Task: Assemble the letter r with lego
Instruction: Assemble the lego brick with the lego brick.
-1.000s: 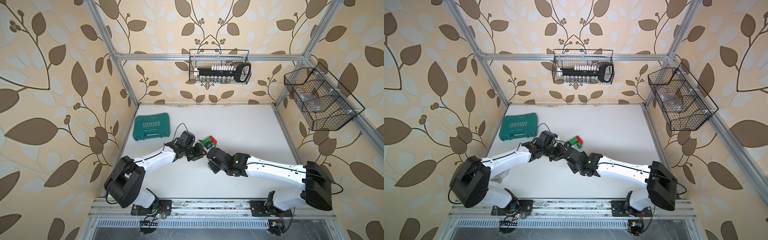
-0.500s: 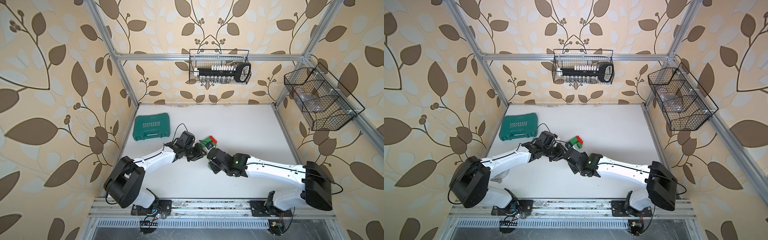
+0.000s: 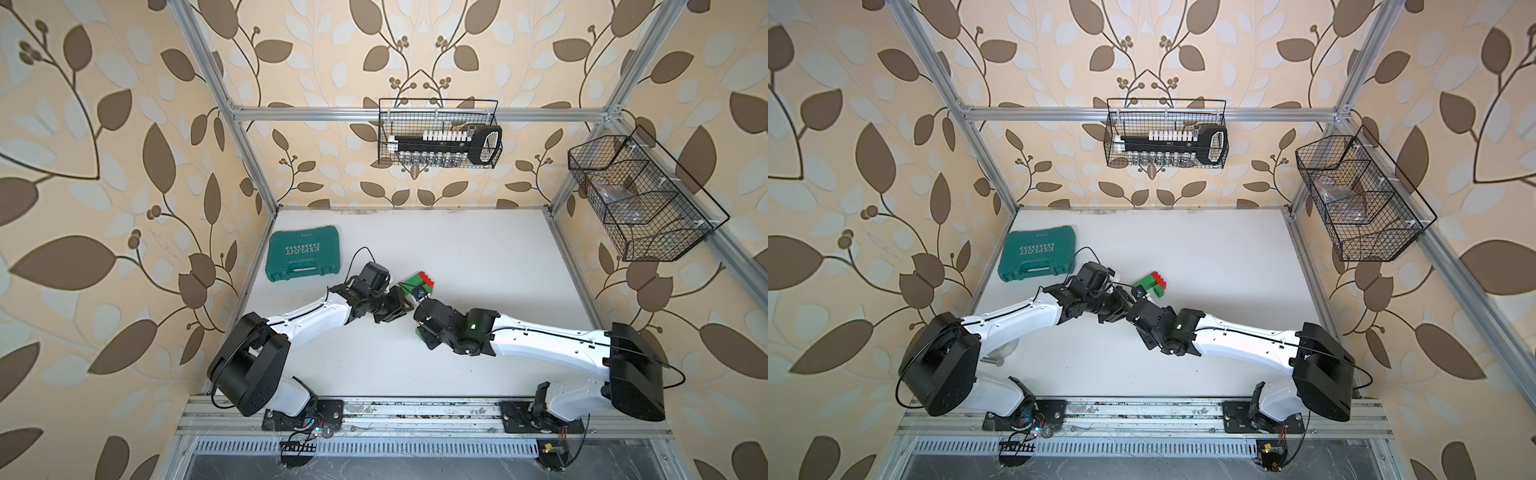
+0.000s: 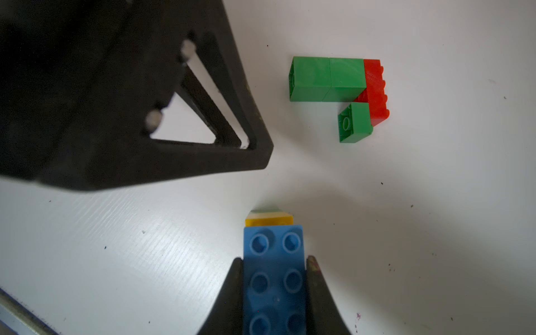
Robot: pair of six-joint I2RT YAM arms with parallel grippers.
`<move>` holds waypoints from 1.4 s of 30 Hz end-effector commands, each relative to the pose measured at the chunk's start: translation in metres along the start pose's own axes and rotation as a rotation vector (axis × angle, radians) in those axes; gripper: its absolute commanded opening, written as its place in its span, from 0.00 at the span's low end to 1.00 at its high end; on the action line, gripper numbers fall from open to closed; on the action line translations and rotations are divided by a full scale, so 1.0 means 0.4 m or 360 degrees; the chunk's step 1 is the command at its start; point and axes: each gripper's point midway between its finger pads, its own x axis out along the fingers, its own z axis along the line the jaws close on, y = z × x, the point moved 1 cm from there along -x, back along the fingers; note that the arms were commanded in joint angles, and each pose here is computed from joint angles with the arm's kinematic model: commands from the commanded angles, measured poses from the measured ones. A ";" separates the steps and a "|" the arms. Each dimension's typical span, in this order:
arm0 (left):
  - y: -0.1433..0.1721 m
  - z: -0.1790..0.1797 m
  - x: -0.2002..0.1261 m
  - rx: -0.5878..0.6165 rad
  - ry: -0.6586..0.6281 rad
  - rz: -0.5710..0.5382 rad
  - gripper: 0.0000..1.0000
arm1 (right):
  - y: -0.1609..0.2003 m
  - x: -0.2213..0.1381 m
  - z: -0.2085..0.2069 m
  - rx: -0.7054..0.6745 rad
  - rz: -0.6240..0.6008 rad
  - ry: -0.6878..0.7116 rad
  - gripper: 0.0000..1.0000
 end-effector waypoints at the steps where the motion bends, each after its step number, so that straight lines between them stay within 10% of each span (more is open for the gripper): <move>1: -0.008 -0.027 -0.018 0.0026 0.0067 -0.0036 0.32 | 0.023 0.009 -0.008 0.0004 0.0027 0.0039 0.00; 42: -0.007 -0.031 -0.019 0.0034 0.0063 -0.0019 0.30 | 0.085 0.036 -0.011 0.0044 0.0139 0.0123 0.00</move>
